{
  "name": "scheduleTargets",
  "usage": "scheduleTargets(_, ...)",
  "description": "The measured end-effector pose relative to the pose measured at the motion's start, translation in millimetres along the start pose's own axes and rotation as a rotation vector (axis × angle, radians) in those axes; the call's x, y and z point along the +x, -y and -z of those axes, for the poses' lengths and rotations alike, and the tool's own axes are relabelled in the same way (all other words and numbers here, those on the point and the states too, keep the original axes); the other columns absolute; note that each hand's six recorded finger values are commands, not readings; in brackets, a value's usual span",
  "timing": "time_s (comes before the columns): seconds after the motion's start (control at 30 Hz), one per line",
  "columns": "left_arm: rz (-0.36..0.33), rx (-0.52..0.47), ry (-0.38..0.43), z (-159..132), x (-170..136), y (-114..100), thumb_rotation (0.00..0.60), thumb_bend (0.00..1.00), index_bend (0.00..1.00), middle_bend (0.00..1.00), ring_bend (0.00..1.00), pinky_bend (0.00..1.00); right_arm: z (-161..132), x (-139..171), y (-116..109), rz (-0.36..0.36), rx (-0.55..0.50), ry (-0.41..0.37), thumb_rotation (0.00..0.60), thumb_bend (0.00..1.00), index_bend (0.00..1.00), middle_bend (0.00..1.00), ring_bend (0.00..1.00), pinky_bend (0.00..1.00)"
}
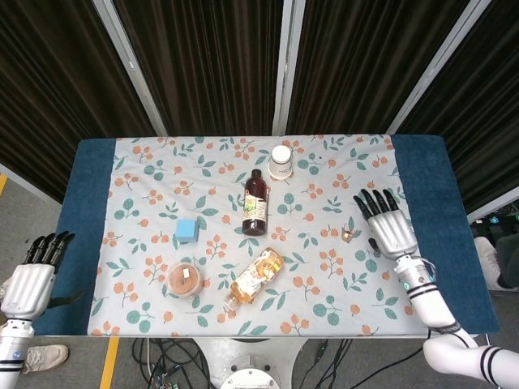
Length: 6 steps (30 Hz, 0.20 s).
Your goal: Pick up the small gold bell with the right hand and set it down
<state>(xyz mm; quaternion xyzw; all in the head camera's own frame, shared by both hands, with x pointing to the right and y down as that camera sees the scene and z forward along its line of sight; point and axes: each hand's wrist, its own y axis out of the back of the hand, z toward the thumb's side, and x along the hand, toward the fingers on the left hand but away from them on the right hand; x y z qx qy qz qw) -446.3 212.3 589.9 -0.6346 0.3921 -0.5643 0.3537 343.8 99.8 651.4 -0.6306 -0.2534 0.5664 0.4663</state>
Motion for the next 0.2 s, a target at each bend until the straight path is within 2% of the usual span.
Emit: scheduleTargets(0.2,-0.013,0.005,-0.01,4,-1,-5,0.6,0.0,0.04,0.05,0.0,0.05,38,68,2,0.096,-0.1,0.081,0.6,0.12,0.0,0.0,0.0,0.0)
